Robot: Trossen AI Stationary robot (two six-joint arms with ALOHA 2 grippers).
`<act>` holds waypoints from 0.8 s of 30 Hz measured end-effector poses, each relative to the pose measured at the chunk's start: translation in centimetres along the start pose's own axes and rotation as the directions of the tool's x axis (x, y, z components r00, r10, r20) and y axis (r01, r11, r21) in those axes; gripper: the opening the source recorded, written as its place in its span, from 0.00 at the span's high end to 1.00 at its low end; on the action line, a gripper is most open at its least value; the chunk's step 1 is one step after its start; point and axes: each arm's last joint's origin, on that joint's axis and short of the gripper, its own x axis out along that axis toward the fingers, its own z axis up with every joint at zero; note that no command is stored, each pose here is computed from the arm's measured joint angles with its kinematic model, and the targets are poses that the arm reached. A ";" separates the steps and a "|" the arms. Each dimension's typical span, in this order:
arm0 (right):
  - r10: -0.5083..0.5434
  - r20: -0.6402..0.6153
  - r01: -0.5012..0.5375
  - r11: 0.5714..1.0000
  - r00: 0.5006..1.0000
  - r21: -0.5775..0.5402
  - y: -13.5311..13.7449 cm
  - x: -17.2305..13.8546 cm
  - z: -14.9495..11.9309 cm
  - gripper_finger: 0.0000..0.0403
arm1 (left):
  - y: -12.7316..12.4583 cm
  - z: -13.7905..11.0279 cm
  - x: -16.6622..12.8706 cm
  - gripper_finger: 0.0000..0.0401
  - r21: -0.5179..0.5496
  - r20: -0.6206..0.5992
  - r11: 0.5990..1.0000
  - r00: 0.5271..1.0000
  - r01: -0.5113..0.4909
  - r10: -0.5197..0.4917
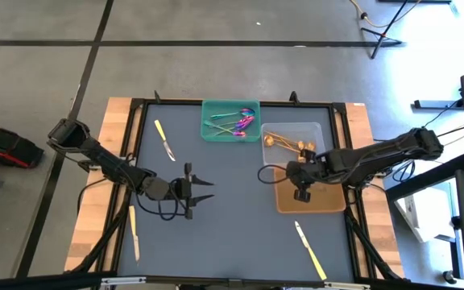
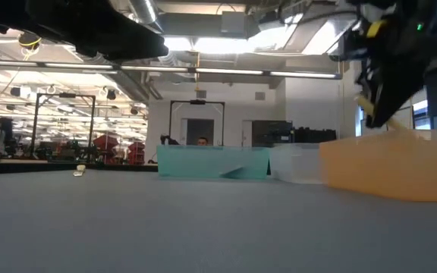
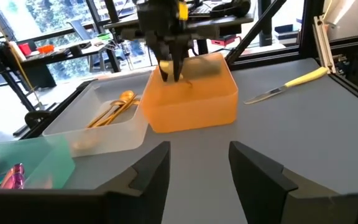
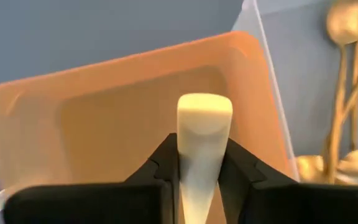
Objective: Sort silverware by color (type)
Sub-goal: Put the table knife into the orange bin
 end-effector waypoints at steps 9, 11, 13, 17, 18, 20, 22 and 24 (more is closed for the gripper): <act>-0.052 -0.002 0.052 0.998 0.999 0.021 -0.5 1.6 -0.9 0.66 | 0.7 0.5 0.3 0.60 -0.060 0.040 0.997 0.998 -0.039 0.042; -0.049 0.004 0.049 0.999 0.999 0.023 -0.5 1.6 -0.8 0.59 | 0.8 0.4 0.4 0.60 -0.075 0.037 0.996 0.998 -0.046 0.049; -0.050 0.001 0.050 0.999 0.999 0.023 -0.5 1.6 -0.9 0.51 | 0.9 0.4 0.5 0.58 -0.091 0.031 0.995 0.998 -0.050 0.053; -0.026 0.003 0.026 0.999 1.000 0.043 -0.4 0.5 -0.1 0.39 | 0.8 0.2 0.4 0.54 -0.112 0.015 0.993 0.999 -0.045 0.047; -0.013 0.017 0.012 0.999 1.000 0.050 -0.3 0.1 0.3 0.37 | 0.7 0.1 0.4 0.52 -0.115 0.004 0.992 0.999 -0.042 0.043; 0.012 0.055 -0.014 0.999 0.998 0.040 0.3 -0.7 0.8 0.34 | 0.5 -0.1 0.3 0.51 -0.145 -0.012 0.989 0.999 -0.036 0.034; 0.024 0.119 -0.027 0.999 0.993 0.023 0.9 -1.3 1.5 0.34 | 0.4 -0.4 0.3 0.51 -0.207 -0.052 0.978 0.998 -0.032 0.022; 0.043 0.208 -0.044 0.999 0.977 -0.001 1.5 -1.6 2.1 0.34 | 0.1 -0.4 0.2 0.51 -0.236 -0.120 0.971 0.993 -0.022 -0.007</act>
